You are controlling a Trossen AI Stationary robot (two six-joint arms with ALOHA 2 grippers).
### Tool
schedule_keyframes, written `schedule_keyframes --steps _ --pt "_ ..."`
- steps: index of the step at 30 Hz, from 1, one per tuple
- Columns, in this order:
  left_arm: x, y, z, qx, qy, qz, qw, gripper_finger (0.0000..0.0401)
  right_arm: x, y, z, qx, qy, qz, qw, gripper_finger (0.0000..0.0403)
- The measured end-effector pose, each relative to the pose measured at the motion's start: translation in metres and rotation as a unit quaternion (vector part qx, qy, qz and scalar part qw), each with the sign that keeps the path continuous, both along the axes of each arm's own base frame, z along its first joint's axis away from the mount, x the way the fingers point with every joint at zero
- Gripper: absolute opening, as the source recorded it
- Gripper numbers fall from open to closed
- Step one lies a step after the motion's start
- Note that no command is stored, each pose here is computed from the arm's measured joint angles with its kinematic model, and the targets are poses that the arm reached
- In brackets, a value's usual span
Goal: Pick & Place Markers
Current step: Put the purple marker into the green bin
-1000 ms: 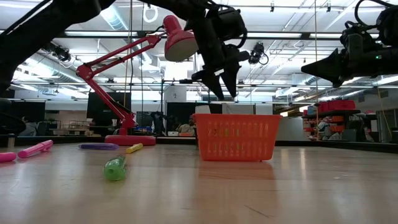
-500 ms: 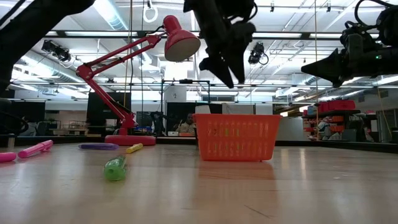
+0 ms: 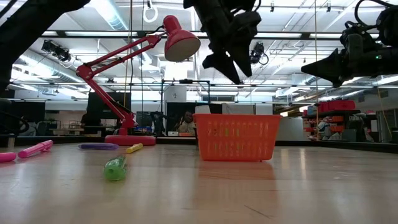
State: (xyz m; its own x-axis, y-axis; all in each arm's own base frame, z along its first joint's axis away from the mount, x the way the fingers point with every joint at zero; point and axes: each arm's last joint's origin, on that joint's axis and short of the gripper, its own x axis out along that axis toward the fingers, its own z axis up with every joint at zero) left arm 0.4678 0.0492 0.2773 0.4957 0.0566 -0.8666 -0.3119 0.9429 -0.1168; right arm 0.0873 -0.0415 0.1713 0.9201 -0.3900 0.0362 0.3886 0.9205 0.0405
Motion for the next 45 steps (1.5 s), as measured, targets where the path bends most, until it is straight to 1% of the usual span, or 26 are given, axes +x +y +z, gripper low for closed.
schedule_keyframes --steps 4,7,10,16,23,33,40,45 --pt "-0.01 -0.007 -0.024 -0.014 0.024 -0.013 1.0 0.0223 0.0 0.0 0.0 0.0 0.0 0.0 1.0 0.001" --pt "-0.029 -0.012 -0.025 -0.015 0.031 -0.017 0.999 0.0223 0.0 0.0 0.0 0.0 0.0 0.0 1.0 0.001" --pt "-0.05 -0.014 -0.025 -0.019 0.027 -0.009 0.999 0.0223 0.0 0.0 0.0 0.0 0.0 0.0 1.0 0.001" --pt "-0.094 -0.018 -0.024 -0.04 0.009 0.034 0.999 0.0223 0.0 0.0 0.0 0.0 0.0 0.0 1.0 0.001" --pt "-0.14 -0.023 -0.032 -0.068 0.022 0.083 0.994 0.0222 0.0 0.0 0.0 0.0 0.0 0.0 1.0 0.001" --pt "-0.203 -0.031 -0.05 -0.11 0.044 0.161 0.98 0.0222 0.0 0.0 0.0 0.0 0.0 0.0 1.0 0.001" --pt "-0.241 -0.042 -0.059 -0.153 0.043 0.23 0.96 0.0222 0.0 0.0 0.0 0.0 0.0 0.0 1.0 0.001" --pt "-0.259 -0.052 -0.061 -0.182 0.041 0.268 0.945 0.0222 0.0 0.0 0.0 0.0 0.0 0.0 1.0 0.001"
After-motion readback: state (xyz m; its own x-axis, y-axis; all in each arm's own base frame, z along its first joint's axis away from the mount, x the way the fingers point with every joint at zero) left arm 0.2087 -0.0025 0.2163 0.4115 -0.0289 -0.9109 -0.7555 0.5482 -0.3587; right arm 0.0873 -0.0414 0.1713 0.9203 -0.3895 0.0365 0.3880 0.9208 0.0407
